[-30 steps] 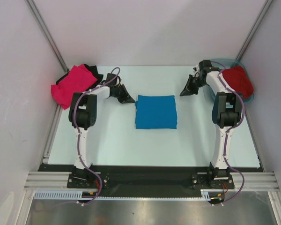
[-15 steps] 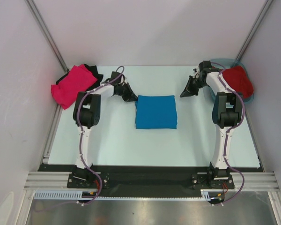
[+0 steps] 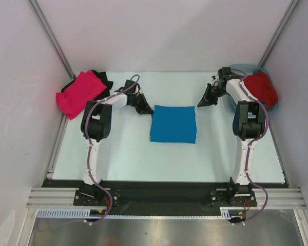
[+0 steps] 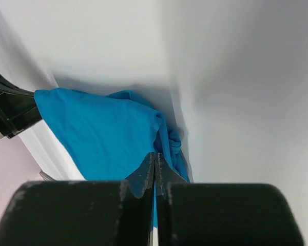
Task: Fold and stack the t-shirts
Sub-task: Fold the tshirt
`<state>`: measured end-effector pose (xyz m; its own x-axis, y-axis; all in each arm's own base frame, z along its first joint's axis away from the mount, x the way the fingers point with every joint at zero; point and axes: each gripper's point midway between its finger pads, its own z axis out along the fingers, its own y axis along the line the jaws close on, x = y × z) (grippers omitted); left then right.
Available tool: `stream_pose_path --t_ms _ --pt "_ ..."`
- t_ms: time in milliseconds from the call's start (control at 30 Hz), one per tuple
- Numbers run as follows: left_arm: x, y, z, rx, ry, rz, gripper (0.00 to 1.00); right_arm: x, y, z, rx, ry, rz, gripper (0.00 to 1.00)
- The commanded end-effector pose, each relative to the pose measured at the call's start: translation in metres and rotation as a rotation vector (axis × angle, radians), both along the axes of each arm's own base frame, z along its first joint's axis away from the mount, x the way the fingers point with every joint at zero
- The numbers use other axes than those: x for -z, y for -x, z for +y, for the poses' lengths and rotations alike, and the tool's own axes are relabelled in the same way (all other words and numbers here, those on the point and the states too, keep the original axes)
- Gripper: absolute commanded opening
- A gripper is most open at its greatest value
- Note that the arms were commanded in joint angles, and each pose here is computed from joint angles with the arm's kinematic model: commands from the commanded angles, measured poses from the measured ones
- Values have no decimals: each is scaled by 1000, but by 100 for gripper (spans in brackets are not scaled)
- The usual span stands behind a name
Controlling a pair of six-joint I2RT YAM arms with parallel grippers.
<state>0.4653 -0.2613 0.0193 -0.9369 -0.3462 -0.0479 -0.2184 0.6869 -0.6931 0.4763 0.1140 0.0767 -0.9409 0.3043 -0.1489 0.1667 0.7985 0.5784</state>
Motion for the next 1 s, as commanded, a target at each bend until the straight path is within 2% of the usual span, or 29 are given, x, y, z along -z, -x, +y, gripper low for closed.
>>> stream_pose_path --t_ms 0,200,967 --pt "-25 -10 39 -96 -90 -60 0 -27 2 0 -16 -9 -62 0" --pt "-40 -13 69 -159 -136 -97 0 -27 2 1 -15 -13 -64 0" --pt "-15 2 -18 21 100 18 0 -32 6 -2 -3 -1 -78 0"
